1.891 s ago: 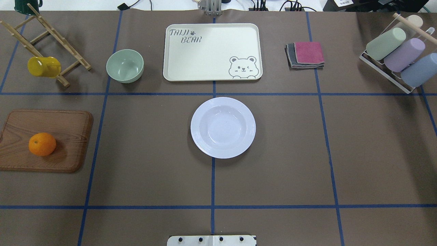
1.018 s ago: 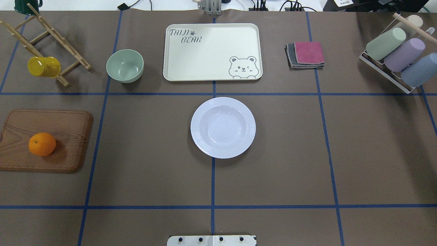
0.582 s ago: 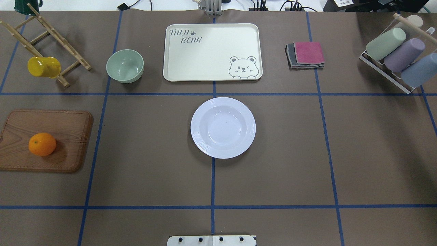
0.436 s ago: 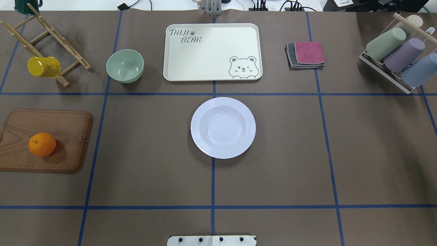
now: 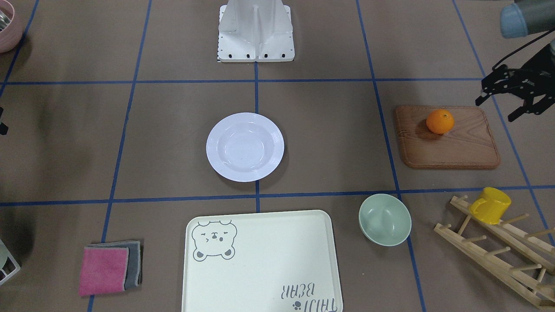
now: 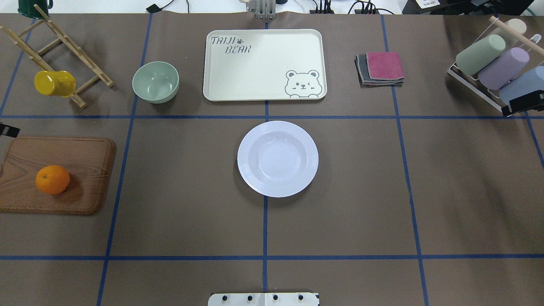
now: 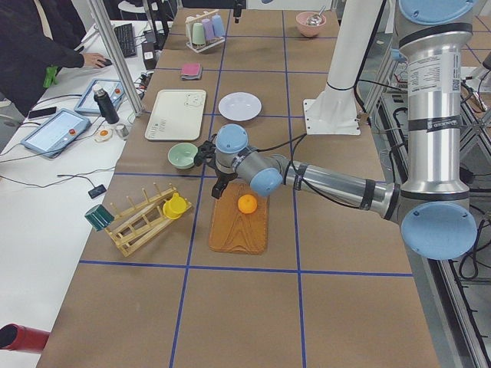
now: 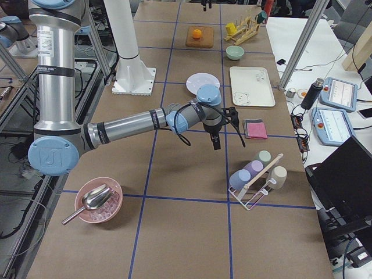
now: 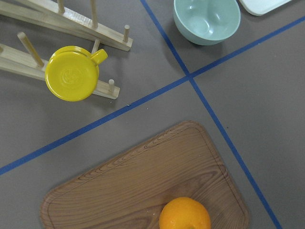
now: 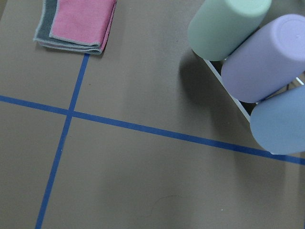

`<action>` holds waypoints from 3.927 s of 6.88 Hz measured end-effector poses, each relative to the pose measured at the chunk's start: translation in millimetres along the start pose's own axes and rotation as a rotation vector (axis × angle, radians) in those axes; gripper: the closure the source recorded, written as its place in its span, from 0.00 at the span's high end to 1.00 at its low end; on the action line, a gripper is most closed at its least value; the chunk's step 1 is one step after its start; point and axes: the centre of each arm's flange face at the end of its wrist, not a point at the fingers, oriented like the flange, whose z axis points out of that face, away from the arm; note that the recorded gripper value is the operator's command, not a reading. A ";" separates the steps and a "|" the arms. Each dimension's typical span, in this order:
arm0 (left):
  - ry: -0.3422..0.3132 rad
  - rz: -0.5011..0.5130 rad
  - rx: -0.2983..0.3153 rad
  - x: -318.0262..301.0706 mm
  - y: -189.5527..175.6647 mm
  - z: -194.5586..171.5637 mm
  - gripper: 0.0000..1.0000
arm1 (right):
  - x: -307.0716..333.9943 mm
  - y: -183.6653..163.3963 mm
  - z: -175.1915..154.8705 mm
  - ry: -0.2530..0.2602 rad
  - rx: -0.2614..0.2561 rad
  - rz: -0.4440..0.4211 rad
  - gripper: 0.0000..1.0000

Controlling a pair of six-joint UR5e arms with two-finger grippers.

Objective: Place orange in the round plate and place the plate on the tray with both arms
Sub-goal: 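Lower the left gripper onto the orange on the wooden board and close, then lift the orange with the left gripper and carry it over the white plate, then release the orange onto the plate, withdraw left arm while right arm reaches in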

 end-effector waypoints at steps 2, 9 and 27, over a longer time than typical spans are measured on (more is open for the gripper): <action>-0.081 0.000 -0.031 34.1 12.1 62.4 0.98 | -9.1 1.9 2.3 0.005 0.003 0.017 1.00; -0.066 0.052 -0.097 19.6 74.0 124.0 0.69 | -8.4 4.8 3.0 0.006 0.002 0.017 1.00; -0.068 -0.277 -0.034 545.2 -181.2 241.6 0.99 | -125.2 -9.2 30.5 -0.149 0.069 0.370 1.00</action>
